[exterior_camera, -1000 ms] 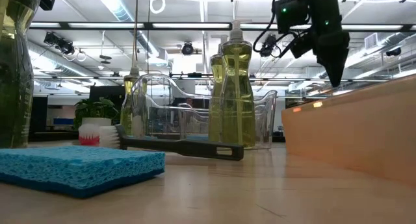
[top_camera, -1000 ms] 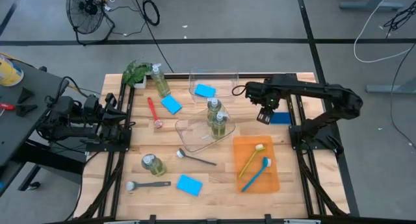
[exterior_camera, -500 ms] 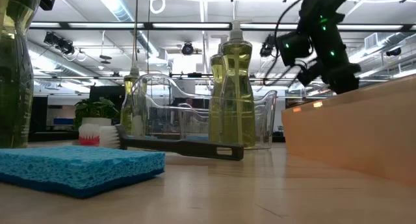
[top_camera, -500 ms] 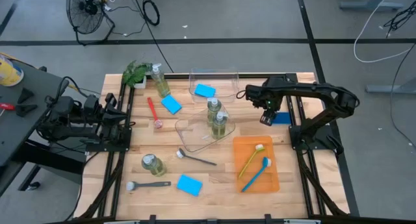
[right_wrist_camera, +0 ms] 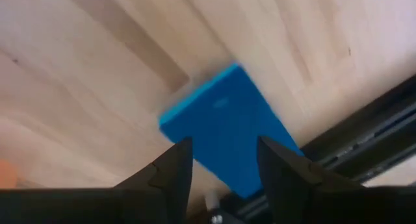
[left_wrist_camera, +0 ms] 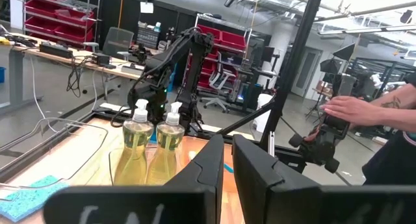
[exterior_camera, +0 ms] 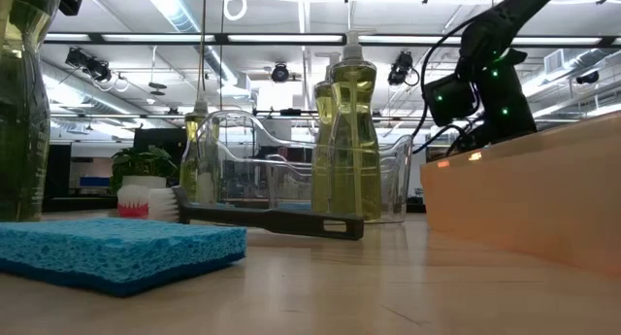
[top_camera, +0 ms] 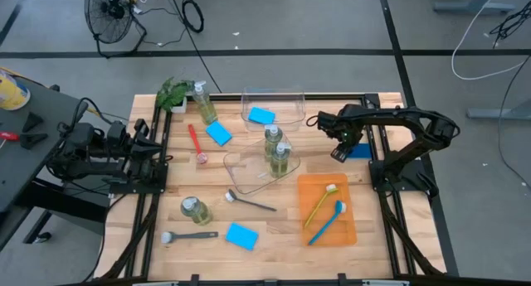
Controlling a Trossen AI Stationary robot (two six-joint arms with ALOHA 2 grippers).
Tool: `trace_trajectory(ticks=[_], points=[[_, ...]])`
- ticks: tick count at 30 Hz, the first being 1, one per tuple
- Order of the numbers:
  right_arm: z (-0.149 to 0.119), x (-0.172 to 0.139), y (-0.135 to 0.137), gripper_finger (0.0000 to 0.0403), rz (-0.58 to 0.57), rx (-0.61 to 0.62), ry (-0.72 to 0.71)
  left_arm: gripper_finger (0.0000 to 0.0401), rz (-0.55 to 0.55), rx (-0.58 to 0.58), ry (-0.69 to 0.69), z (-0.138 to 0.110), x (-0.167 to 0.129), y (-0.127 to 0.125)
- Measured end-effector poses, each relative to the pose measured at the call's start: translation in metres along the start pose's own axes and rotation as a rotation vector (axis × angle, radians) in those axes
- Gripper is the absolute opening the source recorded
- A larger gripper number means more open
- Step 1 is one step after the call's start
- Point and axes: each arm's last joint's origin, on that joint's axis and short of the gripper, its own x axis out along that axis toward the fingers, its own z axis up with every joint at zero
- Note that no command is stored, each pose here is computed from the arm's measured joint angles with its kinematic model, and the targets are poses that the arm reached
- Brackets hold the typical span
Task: Pick & Place Kitchen Sink Supplies
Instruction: Put the blue sponge into the top transparent bin
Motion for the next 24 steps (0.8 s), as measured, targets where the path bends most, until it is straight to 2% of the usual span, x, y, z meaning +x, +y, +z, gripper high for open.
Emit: trace_trajectory(ticks=[10,24], points=[[0.013,0.003,0.001,0.0171,0.014,0.024,-0.124,0.0037,0.000,0.000,0.000,0.000,0.000,0.000],[0.020,0.021,0.003,0.0171,-0.047,0.005,-0.015,0.0037,0.000,0.000,0.000,0.000,0.000,0.000]])
